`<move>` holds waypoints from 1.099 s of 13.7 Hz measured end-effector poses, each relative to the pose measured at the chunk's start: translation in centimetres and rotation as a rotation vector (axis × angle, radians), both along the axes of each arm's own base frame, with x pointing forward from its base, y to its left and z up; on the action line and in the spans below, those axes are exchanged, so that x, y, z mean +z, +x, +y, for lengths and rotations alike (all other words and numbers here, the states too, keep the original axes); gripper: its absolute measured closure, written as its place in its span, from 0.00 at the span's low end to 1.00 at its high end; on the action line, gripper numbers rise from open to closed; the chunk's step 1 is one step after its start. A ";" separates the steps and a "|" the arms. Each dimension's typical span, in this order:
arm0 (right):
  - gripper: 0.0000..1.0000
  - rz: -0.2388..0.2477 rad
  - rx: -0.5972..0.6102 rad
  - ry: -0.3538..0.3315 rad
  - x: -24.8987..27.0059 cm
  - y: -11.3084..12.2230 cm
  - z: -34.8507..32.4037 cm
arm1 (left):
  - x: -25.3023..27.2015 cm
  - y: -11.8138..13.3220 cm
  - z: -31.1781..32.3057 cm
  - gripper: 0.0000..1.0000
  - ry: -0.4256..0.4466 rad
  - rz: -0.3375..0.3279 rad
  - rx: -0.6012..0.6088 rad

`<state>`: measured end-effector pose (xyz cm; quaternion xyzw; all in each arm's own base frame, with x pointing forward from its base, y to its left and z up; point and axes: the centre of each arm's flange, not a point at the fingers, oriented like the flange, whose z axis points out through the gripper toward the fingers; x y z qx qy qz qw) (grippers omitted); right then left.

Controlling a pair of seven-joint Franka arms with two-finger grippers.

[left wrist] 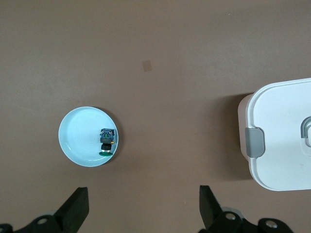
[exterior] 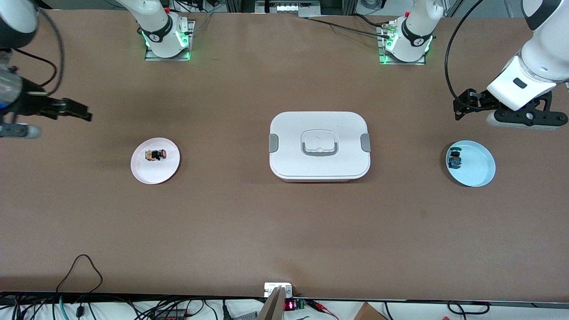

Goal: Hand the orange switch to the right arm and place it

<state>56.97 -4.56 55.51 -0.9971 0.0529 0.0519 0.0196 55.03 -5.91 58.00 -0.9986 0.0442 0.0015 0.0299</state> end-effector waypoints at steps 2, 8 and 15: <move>0.00 -0.035 -0.030 -0.004 2.4 0.1 -1.8 | 0.0 0.0 0.0 0.00 0.000 0.000 0.000; 0.00 -0.027 0.159 -0.180 5.1 0.1 6.0 | -0.1 0.0 0.0 0.00 0.000 0.001 0.000; 0.00 -0.073 0.054 -0.089 1.5 0.5 -0.1 | -0.2 0.1 0.1 0.00 0.000 0.005 0.001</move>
